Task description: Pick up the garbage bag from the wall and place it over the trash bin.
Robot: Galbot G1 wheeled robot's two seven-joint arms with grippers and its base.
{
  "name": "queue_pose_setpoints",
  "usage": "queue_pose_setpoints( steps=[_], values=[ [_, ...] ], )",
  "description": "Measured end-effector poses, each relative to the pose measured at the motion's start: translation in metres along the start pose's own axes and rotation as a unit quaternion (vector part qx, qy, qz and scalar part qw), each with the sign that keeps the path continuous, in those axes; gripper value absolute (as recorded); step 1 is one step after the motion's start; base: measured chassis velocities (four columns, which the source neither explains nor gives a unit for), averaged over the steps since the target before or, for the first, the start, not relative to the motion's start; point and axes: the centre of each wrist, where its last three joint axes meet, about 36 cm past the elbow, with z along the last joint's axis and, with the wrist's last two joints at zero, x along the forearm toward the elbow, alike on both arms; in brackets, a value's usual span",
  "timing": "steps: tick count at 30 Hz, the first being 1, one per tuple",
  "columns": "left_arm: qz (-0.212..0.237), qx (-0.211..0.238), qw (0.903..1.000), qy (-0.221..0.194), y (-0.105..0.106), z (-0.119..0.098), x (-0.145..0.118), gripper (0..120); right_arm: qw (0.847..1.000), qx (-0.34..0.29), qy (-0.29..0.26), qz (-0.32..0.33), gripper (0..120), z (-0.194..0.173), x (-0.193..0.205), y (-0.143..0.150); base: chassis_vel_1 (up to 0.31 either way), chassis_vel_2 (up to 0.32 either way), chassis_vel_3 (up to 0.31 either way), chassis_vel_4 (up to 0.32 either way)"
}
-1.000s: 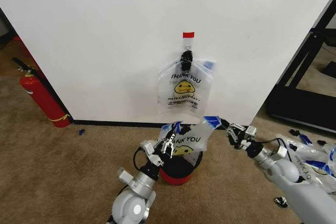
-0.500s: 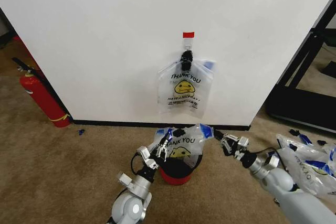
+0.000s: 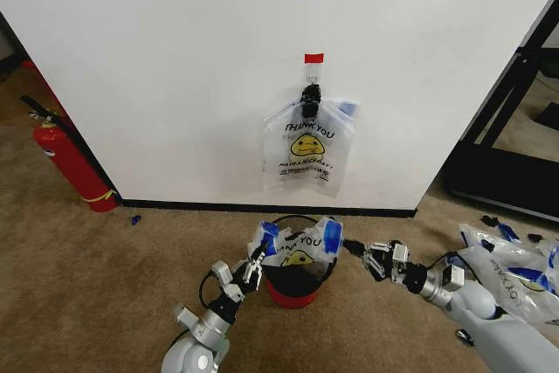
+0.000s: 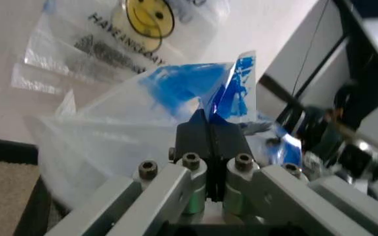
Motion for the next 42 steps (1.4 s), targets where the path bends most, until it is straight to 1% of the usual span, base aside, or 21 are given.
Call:
queue_pose_setpoints(
  steps=[3,4,7,9,12,14,15,17,19,20,23,25,27,28,30,31,34,37,39,41,42],
  values=[
    [0.003,-0.030,0.9994,0.019,0.008,0.007,-0.001,0,0.999,0.009,0.004,0.044,0,0.002,-0.001,-0.002,0.000,0.000,0.000,0.000],
    [0.004,-0.048,0.9984,0.030,0.014,0.011,-0.002,0,0.996,0.014,0.003,0.084,0,0.003,-0.005,-0.003,0.000,0.000,0.000,0.000],
    [-0.002,-0.062,0.9975,0.034,0.024,0.016,-0.011,0,0.992,0.016,-0.001,0.125,0,0.003,-0.009,-0.004,0.000,0.000,0.000,0.000],
    [-0.004,-0.063,0.9975,0.033,0.025,0.016,-0.014,0,0.992,0.016,-0.002,0.127,0,0.003,-0.010,-0.004,0.000,0.000,0.000,0.000],
    [-0.015,-0.067,0.9974,0.025,0.030,0.016,-0.028,0,0.990,0.018,-0.005,0.139,0,0.003,-0.014,-0.002,0.000,0.000,0.000,0.000],
    [-0.027,-0.061,0.9977,0.010,0.031,0.014,-0.040,0,0.990,0.017,-0.008,0.138,0,0.004,-0.021,0.002,0.000,0.000,0.000,0.000],
    [-0.027,-0.061,0.9977,0.010,0.031,0.014,-0.040,0,0.990,0.017,-0.008,0.138,0,0.004,-0.021,0.002,0.000,0.000,0.000,0.000],
    [-0.035,-0.043,0.9984,-0.001,0.028,0.013,-0.046,0,0.992,0.013,-0.011,0.122,0,0.005,-0.025,0.010,0.000,0.000,0.000,0.000],
    [-0.036,-0.020,0.9991,-0.010,0.019,0.011,-0.050,0,0.996,0.009,-0.013,0.088,0,0.005,-0.028,0.019,0.000,0.000,0.000,0.000],
    [-0.034,0.004,0.9993,-0.012,0.007,0.011,-0.050,0,0.999,0.006,-0.013,0.043,0,0.005,-0.028,0.025,0.000,0.000,0.000,0.000],
    [-0.030,0.030,0.9991,-0.010,-0.014,0.006,-0.042,0,1.000,0.004,-0.008,-0.011,0,0.004,-0.023,0.030,0.000,0.000,0.000,0.000],
    [-0.028,0.031,0.9991,-0.010,-0.018,0.003,-0.040,0,1.000,0.005,-0.007,-0.015,0,0.004,-0.022,0.029,0.000,0.000,0.000,0.000],
    [-0.026,0.026,0.9993,-0.010,-0.026,-0.010,-0.031,0,1.000,0.006,0.001,-0.020,0,0.002,-0.013,0.024,0.000,0.000,0.000,0.000],
    [-0.027,0.021,0.9994,-0.010,-0.026,-0.014,-0.029,0,1.000,0.005,0.002,-0.021,0,0.001,-0.009,0.022,0.000,0.000,0.000,0.000],
    [-0.030,0.005,0.9995,-0.009,-0.022,-0.026,-0.021,0,1.000,-0.001,0.004,-0.026,0,-0.002,-0.001,0.017,0.000,0.000,0.000,0.000],
    [-0.030,0.005,0.9995,-0.009,-0.022,-0.026,-0.021,0,1.000,-0.001,0.004,-0.026,0,-0.002,-0.001,0.017,0.000,0.000,0.000,0.000],
    [-0.039,-0.034,0.9986,0.007,-0.005,-0.042,0.000,0,0.999,-0.021,0.015,-0.044,0,-0.006,0.018,0.009,0.000,0.000,0.000,0.000],
    [-0.042,-0.070,0.9962,0.030,0.007,-0.052,0.020,0,0.998,-0.037,0.021,-0.041,0,-0.005,0.034,0.006,0.000,0.000,0.000,0.000],
    [-0.041,-0.077,0.9956,0.034,0.008,-0.054,0.023,0,0.998,-0.044,0.019,-0.039,0,-0.005,0.037,0.007,0.000,0.000,0.000,0.000],
    [-0.037,-0.096,0.9939,0.041,0.010,-0.062,0.031,0,0.997,-0.062,0.010,-0.039,0,-0.010,0.040,0.010,0.000,0.000,0.000,0.000],
    [-0.031,-0.114,0.9918,0.048,0.013,-0.067,0.036,0,0.997,-0.071,0.005,-0.040,0,-0.014,0.042,0.011,0.000,0.000,0.000,0.000]
  ],
)
